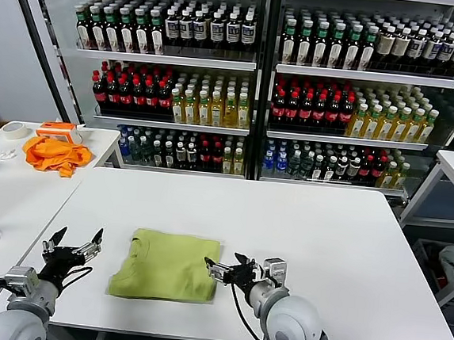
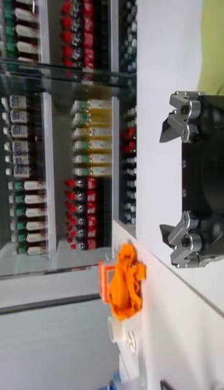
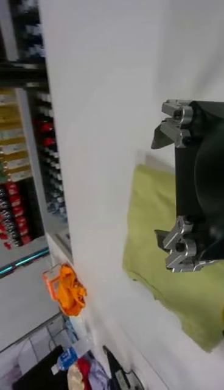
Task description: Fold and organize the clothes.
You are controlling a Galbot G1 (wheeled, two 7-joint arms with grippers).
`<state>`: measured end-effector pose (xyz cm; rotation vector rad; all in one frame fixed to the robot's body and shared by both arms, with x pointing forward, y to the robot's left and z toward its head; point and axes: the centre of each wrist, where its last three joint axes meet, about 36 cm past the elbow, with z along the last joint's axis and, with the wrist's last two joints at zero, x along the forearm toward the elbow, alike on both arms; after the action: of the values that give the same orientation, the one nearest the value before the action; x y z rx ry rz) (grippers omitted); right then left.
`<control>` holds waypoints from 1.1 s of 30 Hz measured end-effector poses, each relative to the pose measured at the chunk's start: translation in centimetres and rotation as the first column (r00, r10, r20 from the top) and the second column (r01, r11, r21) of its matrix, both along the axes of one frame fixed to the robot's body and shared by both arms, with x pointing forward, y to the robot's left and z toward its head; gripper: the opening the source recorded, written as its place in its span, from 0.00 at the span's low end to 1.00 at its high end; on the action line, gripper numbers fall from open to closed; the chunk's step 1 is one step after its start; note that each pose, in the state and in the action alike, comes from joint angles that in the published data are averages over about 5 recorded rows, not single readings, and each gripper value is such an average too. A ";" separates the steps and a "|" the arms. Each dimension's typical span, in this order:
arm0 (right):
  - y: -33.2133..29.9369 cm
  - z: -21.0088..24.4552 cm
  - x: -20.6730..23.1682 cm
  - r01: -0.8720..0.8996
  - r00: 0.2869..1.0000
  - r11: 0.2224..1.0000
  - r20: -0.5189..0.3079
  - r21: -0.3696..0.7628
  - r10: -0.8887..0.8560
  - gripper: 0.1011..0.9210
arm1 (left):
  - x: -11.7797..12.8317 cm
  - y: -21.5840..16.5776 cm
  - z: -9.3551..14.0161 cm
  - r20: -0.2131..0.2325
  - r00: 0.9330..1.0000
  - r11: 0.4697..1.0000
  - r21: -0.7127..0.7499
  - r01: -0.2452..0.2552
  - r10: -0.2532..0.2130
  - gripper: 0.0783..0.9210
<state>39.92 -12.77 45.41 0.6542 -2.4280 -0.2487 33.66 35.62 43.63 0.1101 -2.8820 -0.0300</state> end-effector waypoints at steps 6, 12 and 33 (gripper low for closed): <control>0.7 -0.7 0.6 0.008 0.998 1.000 -0.060 0.005 -0.008 0.88 | -0.5 0.3 -0.3 -0.014 0.999 0.999 0.013 -0.031 0.031 0.88; 1.9 -1.2 1.0 -0.007 0.996 1.000 -0.094 0.016 0.009 0.88 | -0.7 1.0 -0.6 -0.025 0.998 0.998 0.022 -0.060 0.060 0.88; 3.6 -3.1 1.5 -0.011 0.989 1.000 -0.147 -0.003 0.010 0.33 | -0.9 2.8 -0.6 -0.059 0.989 0.991 -0.011 -0.134 0.134 0.88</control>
<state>41.46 -9.16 42.34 0.6246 -2.2831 -0.2781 32.76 38.41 43.03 0.2949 -2.8094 0.0138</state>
